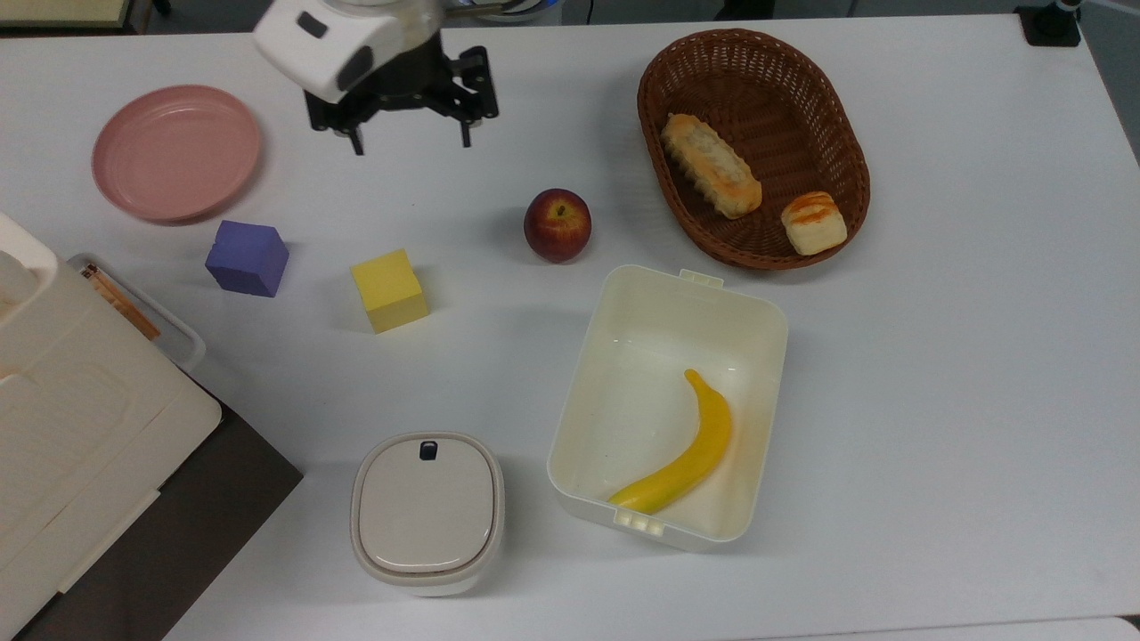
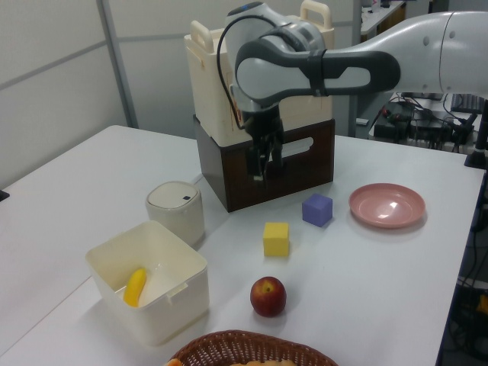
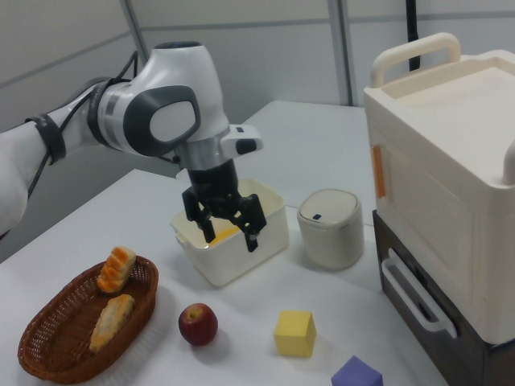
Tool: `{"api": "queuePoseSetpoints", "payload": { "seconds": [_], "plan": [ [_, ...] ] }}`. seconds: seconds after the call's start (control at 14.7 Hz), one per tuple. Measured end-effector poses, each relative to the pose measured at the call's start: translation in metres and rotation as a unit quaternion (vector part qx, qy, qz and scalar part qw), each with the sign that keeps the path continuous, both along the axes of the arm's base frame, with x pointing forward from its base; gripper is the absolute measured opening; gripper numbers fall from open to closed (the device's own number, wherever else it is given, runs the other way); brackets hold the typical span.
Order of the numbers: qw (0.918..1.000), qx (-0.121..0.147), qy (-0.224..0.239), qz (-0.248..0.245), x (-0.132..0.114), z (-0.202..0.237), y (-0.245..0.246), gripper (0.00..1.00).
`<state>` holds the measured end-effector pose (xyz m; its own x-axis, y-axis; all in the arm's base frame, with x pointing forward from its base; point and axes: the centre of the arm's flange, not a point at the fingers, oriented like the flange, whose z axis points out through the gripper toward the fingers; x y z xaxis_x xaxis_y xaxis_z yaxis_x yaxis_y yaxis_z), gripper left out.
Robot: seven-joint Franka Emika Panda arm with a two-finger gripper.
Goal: Put the bread on the table
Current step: 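Move the gripper over the wicker basket toward the small round bun, then lower the gripper into the basket and grasp the small round bun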
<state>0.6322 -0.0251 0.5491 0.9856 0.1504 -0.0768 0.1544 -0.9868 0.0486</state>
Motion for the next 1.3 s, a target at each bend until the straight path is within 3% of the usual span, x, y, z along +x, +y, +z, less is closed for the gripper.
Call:
{"api": "queuePoseSetpoints", "payload": {
  "seconds": [0.68, 0.95, 1.3],
  "plan": [
    [0.9917, 0.01, 0.065, 0.11, -0.027, -0.022, 0.16, 1.0],
    [0.9916, 0.044, 0.083, 0.089, -0.041, -0.036, 0.224, 1.0],
    [0.9959, 0.047, 0.067, 0.04, -0.049, -0.07, 0.305, 1.0]
  ]
}}
